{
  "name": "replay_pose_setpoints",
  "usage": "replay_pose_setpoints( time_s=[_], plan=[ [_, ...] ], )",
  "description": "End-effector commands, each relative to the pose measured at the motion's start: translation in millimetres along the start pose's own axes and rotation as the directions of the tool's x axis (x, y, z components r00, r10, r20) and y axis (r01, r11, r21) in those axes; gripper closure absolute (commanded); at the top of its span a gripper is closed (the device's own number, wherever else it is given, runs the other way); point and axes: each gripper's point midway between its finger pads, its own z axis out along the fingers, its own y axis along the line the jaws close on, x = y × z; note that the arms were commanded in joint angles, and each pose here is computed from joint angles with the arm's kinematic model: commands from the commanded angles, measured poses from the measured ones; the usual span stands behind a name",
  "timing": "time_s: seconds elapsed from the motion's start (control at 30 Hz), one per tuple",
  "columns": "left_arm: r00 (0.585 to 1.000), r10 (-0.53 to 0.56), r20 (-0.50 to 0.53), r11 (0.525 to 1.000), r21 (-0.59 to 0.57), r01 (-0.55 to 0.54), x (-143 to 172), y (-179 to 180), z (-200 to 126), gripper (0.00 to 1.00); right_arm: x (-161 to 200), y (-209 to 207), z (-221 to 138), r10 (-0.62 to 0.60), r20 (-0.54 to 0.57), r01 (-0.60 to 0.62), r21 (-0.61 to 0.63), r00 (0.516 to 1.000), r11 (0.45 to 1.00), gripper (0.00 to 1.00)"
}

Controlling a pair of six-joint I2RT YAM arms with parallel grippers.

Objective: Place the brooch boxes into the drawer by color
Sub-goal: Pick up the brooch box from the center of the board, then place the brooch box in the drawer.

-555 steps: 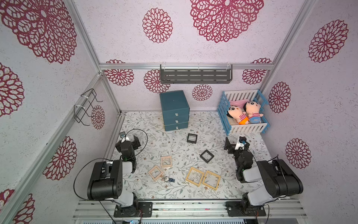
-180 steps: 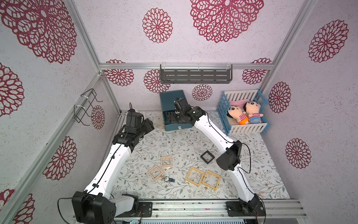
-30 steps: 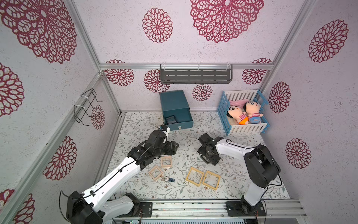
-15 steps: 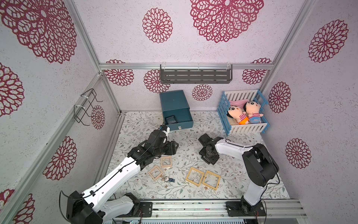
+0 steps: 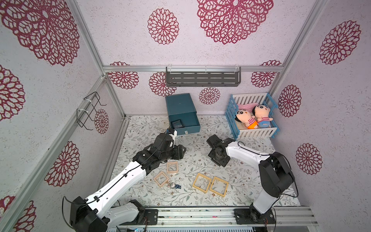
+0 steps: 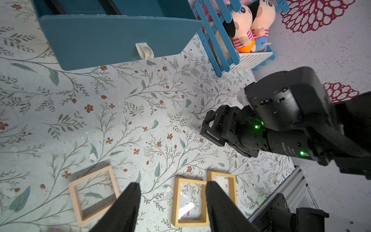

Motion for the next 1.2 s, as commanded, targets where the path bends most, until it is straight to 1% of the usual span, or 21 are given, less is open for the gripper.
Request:
replay_pose_setpoints(
  time_s=[0.0, 0.1, 0.27, 0.43, 0.57, 0.63, 0.67, 0.7, 0.77, 0.83, 0.93, 1.0, 1.07, 1.17],
  plan=[
    [1.000, 0.023, 0.019, 1.000, 0.017, -0.023, -11.1, -10.6, -6.5, 0.41, -29.2, 10.2, -42.5, -0.097, 0.120, 0.104, -0.052, 0.988, 0.993, 0.50],
    [0.999, 0.027, 0.035, 0.998, -0.055, -0.025, -22.1, -3.8, -13.7, 0.41, -45.1, 24.4, -69.3, -0.201, 0.193, 0.215, -0.052, 0.960, 0.975, 0.50],
    [0.997, 0.022, 0.073, 0.985, -0.171, -0.010, -43.5, 11.2, -27.3, 0.41, -64.9, 57.7, -109.1, -0.360, 0.259, 0.385, -0.054, 0.896, 0.921, 0.50],
    [0.995, -0.049, 0.090, 0.965, -0.252, 0.071, -63.1, 31.2, -30.7, 0.41, -78.0, 104.5, -145.5, -0.481, 0.308, 0.523, -0.067, 0.821, 0.850, 0.51],
    [0.985, -0.110, 0.131, 0.934, -0.324, 0.148, -80.6, 50.0, -39.8, 0.40, -81.4, 144.1, -164.0, -0.547, 0.338, 0.600, -0.069, 0.766, 0.797, 0.52],
    [0.982, -0.119, 0.145, 0.909, -0.382, 0.167, -88.8, 60.6, -47.1, 0.39, -83.2, 169.4, -177.7, -0.567, 0.371, 0.639, -0.102, 0.736, 0.763, 0.53],
    [0.982, -0.115, 0.148, 0.907, -0.388, 0.164, -92.1, 60.8, -49.1, 0.39, -81.1, 178.8, -181.3, -0.570, 0.380, 0.652, -0.131, 0.729, 0.747, 0.54],
    [0.981, -0.112, 0.157, 0.902, -0.397, 0.167, -96.2, 62.8, -51.3, 0.39, -80.9, 185.6, -186.1, -0.558, 0.392, 0.651, -0.158, 0.732, 0.742, 0.54],
    [0.979, -0.112, 0.168, 0.899, -0.402, 0.172, -100.8, 64.4, -53.8, 0.39, -78.0, 195.6, -187.3, -0.553, 0.397, 0.656, -0.192, 0.732, 0.730, 0.54],
    [0.978, -0.116, 0.174, 0.896, -0.406, 0.179, -102.9, 66.9, -54.2, 0.39, -74.5, 204.9, -186.1, -0.559, 0.408, 0.670, -0.209, 0.722, 0.713, 0.54],
    [0.976, -0.125, 0.176, 0.893, -0.409, 0.188, -102.5, 70.3, -53.2, 0.39, -70.3, 220.8, -188.4, -0.575, 0.456, 0.709, -0.210, 0.680, 0.673, 0.54],
    [0.976, -0.128, 0.173, 0.894, -0.407, 0.190, -101.6, 71.1, -52.1, 0.39, -68.4, 231.0, -188.5, -0.578, 0.479, 0.728, -0.220, 0.661, 0.649, 0.54],
    [0.977, -0.129, 0.171, 0.894, -0.406, 0.189, -101.1, 71.4, -51.0, 0.39, -68.9, 237.8, -184.9, -0.580, 0.492, 0.737, -0.218, 0.650, 0.640, 0.54],
    [0.978, -0.128, 0.168, 0.895, -0.406, 0.186, -101.9, 71.9, -50.1, 0.39, -71.7, 243.2, -173.6, -0.582, 0.495, 0.737, -0.199, 0.645, 0.646, 0.54]
  ],
)
